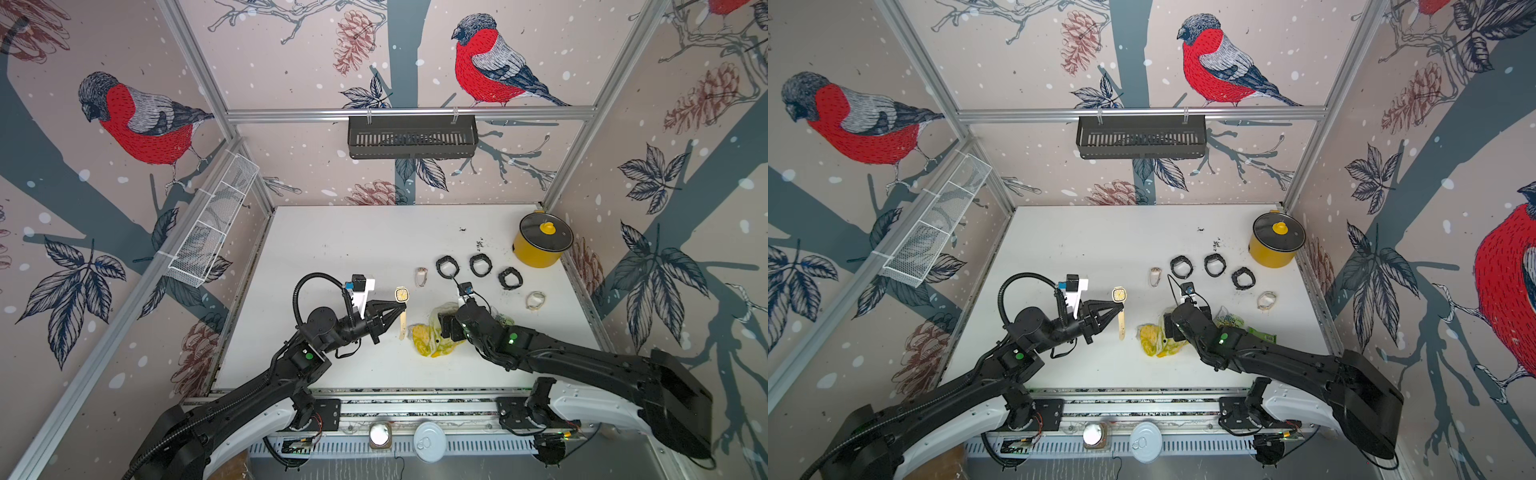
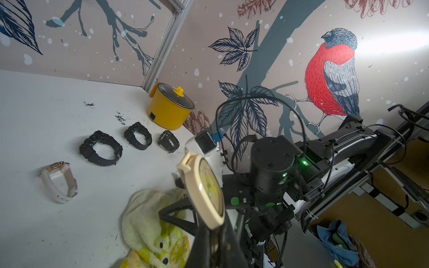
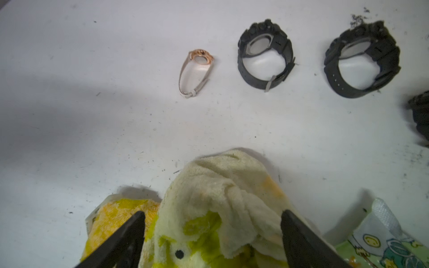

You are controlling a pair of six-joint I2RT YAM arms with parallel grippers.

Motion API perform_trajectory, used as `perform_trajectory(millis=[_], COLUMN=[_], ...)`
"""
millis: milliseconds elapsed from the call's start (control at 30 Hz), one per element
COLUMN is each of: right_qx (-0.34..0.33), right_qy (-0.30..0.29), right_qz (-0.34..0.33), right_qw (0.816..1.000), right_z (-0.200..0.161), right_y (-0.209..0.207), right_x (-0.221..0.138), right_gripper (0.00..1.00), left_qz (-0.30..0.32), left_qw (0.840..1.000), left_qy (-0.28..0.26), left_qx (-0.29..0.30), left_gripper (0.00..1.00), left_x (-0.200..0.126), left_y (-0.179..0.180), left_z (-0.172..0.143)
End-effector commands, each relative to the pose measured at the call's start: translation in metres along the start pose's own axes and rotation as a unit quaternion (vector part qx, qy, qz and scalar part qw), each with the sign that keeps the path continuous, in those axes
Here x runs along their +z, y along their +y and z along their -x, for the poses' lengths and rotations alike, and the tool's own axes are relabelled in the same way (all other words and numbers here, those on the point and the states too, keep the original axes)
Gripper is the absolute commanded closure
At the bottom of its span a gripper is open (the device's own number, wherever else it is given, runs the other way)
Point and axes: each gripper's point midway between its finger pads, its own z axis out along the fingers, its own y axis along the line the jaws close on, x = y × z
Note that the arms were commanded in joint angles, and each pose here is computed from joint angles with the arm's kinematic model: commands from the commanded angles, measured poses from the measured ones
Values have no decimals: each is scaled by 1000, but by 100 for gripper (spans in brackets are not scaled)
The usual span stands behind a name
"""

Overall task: Wipe the watch dial
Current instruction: Pick up the cleaning item at the center of the board.

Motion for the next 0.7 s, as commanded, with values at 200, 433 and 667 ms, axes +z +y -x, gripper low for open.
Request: perform_trajectory(millis=[200, 433, 667], right_qx=[98, 107, 90], right_qy=[50, 36, -26], right_qz=[-15, -27, 17], right_qw=[994, 993, 995], right_z=[-32, -35, -10], right_y=[-5, -11, -2], right_x=[31, 44, 31], right_gripper=[4, 37, 94], left_qz=[-14, -24, -42], left_qw=[999, 999, 997], left_qy=[-18, -22, -33], left_qx=[24, 30, 59], left_gripper=[100, 100, 100], left_x=[-8, -11, -17], left_y=[-10, -15, -20], left_z=[8, 9, 4])
